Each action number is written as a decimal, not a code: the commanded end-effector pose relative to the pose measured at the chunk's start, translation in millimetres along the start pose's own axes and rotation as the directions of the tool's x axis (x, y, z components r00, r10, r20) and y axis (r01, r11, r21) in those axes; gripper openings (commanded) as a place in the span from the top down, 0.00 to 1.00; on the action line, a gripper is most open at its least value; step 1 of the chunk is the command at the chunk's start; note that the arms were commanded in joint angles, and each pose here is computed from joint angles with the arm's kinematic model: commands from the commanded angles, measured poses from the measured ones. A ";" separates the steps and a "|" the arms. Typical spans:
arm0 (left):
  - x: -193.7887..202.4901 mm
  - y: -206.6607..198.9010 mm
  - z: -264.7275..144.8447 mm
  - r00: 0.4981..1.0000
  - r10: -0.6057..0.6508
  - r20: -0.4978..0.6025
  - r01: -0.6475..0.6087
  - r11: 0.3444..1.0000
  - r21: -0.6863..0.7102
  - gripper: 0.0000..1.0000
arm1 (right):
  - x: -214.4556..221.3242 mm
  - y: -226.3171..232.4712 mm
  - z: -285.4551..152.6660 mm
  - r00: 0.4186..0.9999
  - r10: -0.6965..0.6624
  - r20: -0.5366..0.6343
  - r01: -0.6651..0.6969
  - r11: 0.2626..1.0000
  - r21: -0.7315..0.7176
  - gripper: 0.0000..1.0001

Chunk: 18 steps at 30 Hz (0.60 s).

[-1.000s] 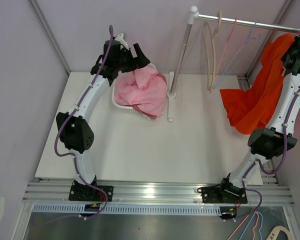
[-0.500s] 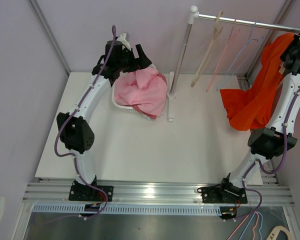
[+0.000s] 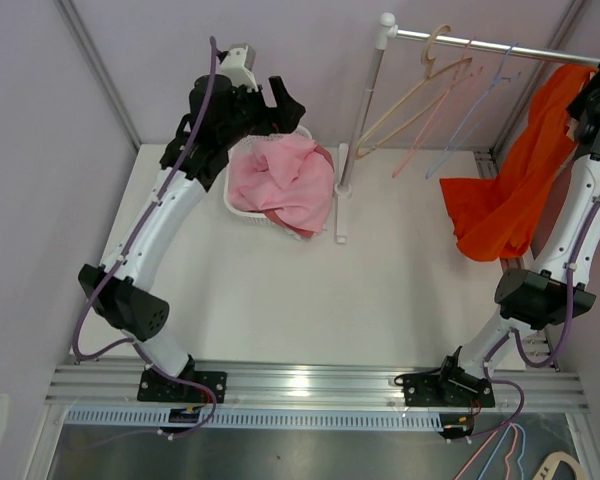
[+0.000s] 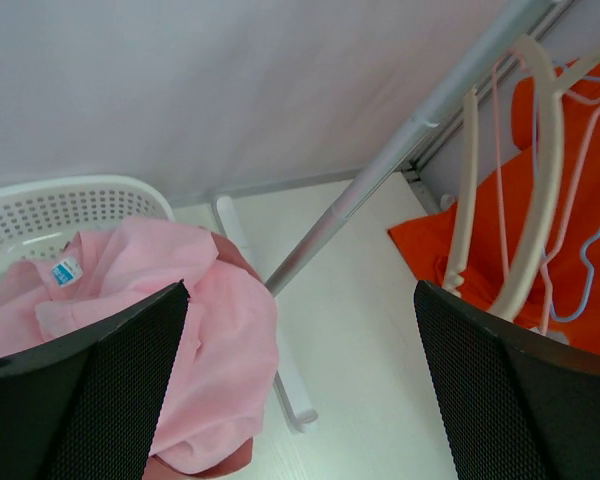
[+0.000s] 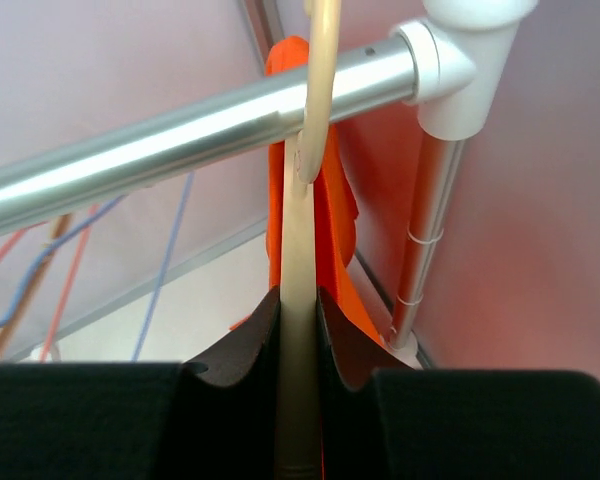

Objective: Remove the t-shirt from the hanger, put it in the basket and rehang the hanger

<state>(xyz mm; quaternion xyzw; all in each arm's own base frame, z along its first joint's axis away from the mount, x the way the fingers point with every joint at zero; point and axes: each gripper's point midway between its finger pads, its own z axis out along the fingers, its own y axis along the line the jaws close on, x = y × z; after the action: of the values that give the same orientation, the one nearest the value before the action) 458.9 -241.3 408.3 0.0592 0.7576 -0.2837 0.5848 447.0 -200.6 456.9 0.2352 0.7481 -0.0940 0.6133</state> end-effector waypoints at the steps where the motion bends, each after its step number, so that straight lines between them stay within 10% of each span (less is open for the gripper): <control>1: -29.4 -10.1 -21.0 0.994 0.059 0.096 -0.059 0.998 0.000 0.00 | -58.8 19.2 -38.2 0.983 0.023 0.184 -0.006 0.996 -0.093 1.00; 13: -41.4 -33.6 -36.7 0.989 0.076 0.125 -0.084 0.995 0.061 0.00 | -29.2 55.9 -48.6 0.997 0.063 0.038 -0.049 0.955 -0.292 1.00; 18: -30.1 -74.6 -69.7 0.946 0.256 0.199 -0.280 0.954 0.104 0.00 | -4.0 51.3 -67.1 0.995 0.086 -0.048 -0.095 0.963 -0.254 1.00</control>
<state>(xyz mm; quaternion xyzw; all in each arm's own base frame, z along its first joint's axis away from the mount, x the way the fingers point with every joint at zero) 424.2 -254.5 433.5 0.1135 0.7230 -0.2652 0.6277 441.5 -149.6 458.3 0.1920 0.7688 0.0178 0.6098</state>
